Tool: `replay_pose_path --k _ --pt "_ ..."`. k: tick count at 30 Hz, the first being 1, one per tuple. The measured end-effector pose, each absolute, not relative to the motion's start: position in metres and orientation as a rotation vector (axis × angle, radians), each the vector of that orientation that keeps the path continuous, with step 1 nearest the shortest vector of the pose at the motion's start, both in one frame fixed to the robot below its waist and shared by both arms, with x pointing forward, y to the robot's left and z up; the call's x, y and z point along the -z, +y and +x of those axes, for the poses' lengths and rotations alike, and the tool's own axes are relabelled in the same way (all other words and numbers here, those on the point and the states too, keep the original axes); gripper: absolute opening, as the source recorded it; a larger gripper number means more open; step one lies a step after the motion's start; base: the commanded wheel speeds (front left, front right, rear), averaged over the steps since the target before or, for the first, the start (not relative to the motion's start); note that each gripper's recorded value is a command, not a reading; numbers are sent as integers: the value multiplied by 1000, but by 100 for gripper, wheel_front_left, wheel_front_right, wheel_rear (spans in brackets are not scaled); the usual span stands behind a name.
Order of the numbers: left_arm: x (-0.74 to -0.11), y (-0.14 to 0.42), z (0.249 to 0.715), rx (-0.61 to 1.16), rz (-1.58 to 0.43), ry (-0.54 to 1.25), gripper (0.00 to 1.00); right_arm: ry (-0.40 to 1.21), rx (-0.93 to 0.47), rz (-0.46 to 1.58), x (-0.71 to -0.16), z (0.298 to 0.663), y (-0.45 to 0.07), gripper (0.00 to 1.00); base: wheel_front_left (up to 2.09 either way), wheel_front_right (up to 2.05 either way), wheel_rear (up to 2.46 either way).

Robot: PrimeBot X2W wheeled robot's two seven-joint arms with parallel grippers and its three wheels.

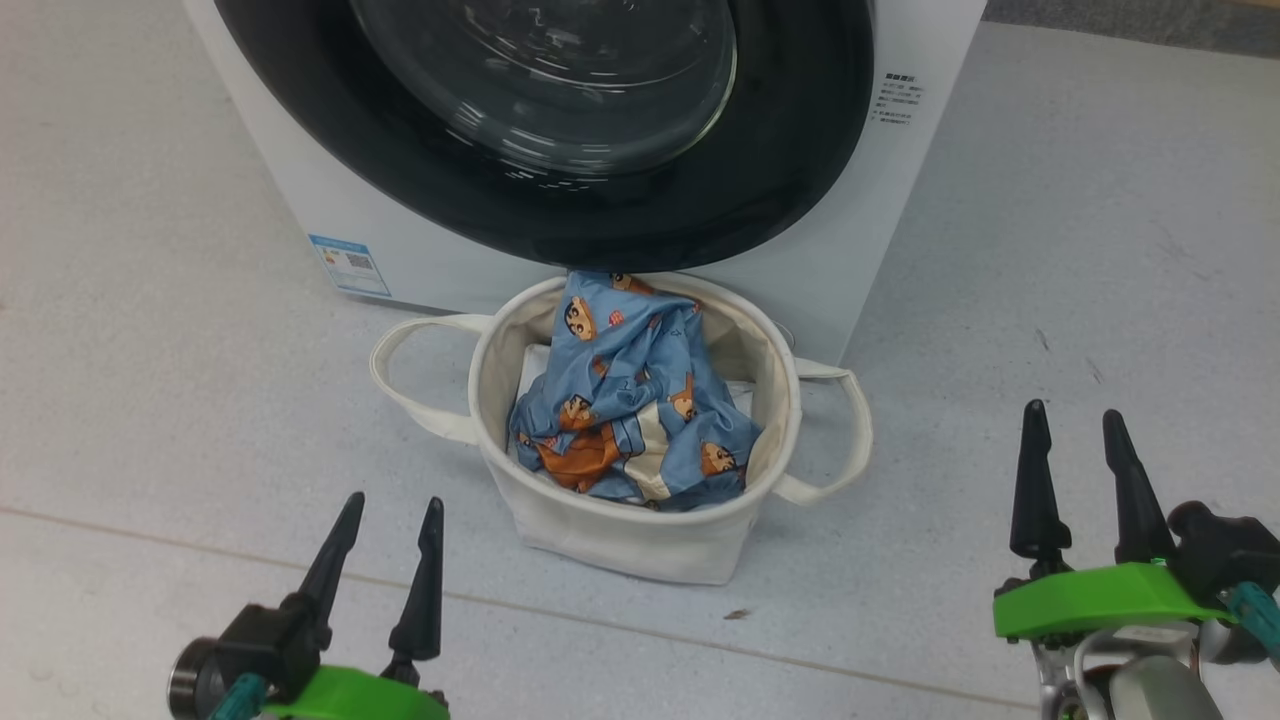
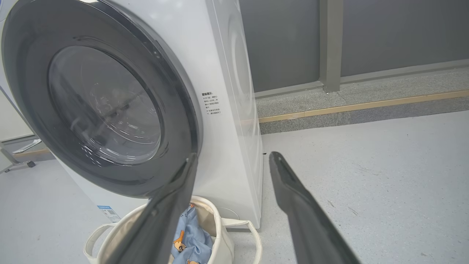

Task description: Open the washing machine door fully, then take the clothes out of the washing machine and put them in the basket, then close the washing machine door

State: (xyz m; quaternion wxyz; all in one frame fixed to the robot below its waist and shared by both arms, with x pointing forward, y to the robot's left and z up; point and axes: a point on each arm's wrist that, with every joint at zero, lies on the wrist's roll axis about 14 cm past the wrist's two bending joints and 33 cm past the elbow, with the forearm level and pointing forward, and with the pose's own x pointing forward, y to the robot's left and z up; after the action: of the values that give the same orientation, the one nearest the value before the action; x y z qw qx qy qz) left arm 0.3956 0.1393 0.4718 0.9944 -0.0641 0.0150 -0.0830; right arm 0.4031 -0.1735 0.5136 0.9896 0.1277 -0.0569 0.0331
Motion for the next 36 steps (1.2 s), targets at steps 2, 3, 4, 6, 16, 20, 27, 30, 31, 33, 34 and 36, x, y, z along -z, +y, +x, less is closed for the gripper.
replay_pose_path --k 2,3,4,6,16,20,27,30,31,33,34,36 --pt "-471 139 396 166 -128 32 100 -112 -67 256 -513 403 -173 100 0 0 0" --pt "-470 140 396 165 -129 34 100 -111 -67 255 -512 404 -173 100 0 0 0" --pt "-470 140 396 165 -129 35 100 -110 -68 252 -512 404 -173 100 0 0 0" --pt "-470 140 396 164 -129 36 100 -110 -67 251 -512 404 -173 100 0 0 0" --pt "-475 140 395 167 -119 20 100 -128 -71 250 -519 402 -173 100 0 0 0" --pt "-477 140 394 166 -119 16 100 -130 -77 250 -520 402 -171 100 0 0 0" --pt "-479 139 393 171 -118 9 100 -135 -79 250 -522 401 -170 100 0 0 0" --pt "-480 139 393 171 -118 6 100 -137 -81 250 -522 400 -170 100 0 0 0" --pt "-481 139 393 171 -118 6 100 -136 -85 251 -522 401 -168 100 0 0 0" --pt "-481 139 393 170 -118 5 100 -135 -89 251 -522 401 -167 100 0 0 0" --pt "-481 140 393 169 -118 4 100 -134 -90 251 -522 401 -166 100 0 0 0" --pt "-481 140 393 167 -118 4 100 -133 -91 252 -521 401 -166 100 0 0 0"
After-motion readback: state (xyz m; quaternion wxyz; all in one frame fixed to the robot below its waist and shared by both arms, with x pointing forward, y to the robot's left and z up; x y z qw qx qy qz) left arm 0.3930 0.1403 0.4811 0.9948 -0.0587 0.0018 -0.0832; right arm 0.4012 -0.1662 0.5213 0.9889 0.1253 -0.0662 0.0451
